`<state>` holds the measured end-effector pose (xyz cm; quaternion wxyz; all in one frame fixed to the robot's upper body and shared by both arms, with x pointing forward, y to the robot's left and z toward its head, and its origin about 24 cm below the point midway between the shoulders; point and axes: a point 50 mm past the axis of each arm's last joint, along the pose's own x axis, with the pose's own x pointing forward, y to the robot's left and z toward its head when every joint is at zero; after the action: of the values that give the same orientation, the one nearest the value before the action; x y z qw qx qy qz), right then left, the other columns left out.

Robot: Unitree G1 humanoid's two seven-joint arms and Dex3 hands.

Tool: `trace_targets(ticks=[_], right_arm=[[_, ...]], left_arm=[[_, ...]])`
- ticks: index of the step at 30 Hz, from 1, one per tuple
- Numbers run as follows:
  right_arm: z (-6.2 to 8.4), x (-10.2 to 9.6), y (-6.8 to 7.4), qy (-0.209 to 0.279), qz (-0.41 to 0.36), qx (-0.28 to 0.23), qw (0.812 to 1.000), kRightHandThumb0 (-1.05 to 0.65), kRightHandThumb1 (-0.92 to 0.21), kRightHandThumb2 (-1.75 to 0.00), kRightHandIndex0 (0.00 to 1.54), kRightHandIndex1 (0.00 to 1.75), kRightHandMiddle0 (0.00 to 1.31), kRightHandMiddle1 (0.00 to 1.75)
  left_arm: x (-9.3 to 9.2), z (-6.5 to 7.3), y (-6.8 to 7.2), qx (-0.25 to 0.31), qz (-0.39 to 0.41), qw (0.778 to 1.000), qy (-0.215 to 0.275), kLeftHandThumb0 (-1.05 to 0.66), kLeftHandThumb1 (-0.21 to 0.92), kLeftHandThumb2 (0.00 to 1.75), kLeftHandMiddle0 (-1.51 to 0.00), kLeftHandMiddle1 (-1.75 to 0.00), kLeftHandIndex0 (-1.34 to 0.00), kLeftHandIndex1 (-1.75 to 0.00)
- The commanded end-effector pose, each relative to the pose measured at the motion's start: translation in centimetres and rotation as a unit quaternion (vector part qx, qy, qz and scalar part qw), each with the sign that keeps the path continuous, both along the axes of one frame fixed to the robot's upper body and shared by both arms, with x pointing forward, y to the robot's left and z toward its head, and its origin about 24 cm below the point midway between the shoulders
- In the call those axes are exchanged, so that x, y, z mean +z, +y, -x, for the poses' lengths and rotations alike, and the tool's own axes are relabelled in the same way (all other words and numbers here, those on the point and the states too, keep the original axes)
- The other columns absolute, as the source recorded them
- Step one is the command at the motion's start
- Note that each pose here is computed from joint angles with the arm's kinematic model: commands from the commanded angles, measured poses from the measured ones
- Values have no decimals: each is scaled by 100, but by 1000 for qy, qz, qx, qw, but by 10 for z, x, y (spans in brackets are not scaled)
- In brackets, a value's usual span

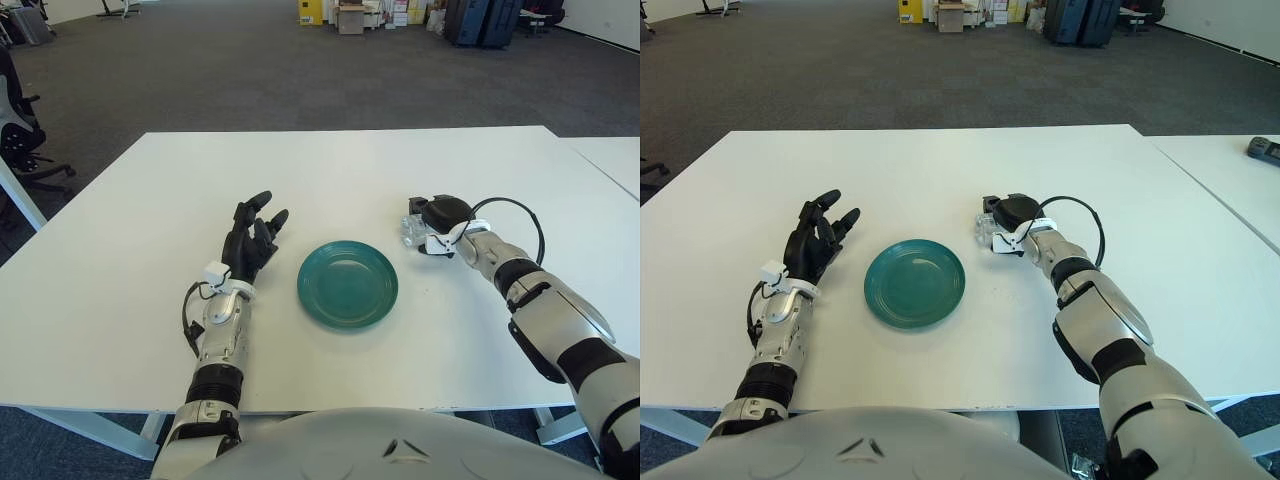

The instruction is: Put the bottle into the plate.

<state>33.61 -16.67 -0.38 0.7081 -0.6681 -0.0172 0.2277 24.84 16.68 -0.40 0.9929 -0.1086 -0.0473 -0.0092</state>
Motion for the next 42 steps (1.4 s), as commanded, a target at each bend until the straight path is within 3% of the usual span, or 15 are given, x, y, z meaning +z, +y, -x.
trace_targets(ticks=[1,6,10,19,27,29,36,42], right_arm=[[11,-13,1,34,0,13,999,0,-17,-146,77,163,49,175],[7,-4,3,14,-20,31,999,0,-17,-146,76,165,49,175],[6,1,4,0,-32,42,999,0,-18,-147,75,167,49,175],[3,54,33,-123,-124,142,974,0,-15,-150,74,171,50,175],[24,94,57,-183,-200,213,939,0,-9,-157,79,171,55,175],[28,98,60,-185,-207,219,935,0,-8,-158,80,170,56,175],[56,122,89,-227,-220,278,907,0,-5,-162,82,170,59,175],[70,129,99,-249,-214,308,893,0,-3,-164,83,170,61,175]], left_arm=[[2,0,1,0,5,1000,-2,-78,92,93,-79,-14,-19,-99],[2,0,1,2,2,1000,-1,-77,92,94,-77,-22,-21,-99],[2,0,1,3,1,1000,1,-78,92,96,-65,-46,-21,-101],[-4,0,0,2,1,1000,14,-79,92,97,-60,-60,-22,-101],[-12,-2,0,-2,-9,999,36,-81,92,97,-60,-63,-20,-101],[-13,-3,0,-3,-10,999,39,-81,92,97,-60,-63,-20,-101],[-21,-2,-1,-2,-9,998,60,-80,92,98,-59,-64,-19,-101],[-26,-2,-1,1,-6,997,72,-80,92,96,-53,-62,-16,-99]])
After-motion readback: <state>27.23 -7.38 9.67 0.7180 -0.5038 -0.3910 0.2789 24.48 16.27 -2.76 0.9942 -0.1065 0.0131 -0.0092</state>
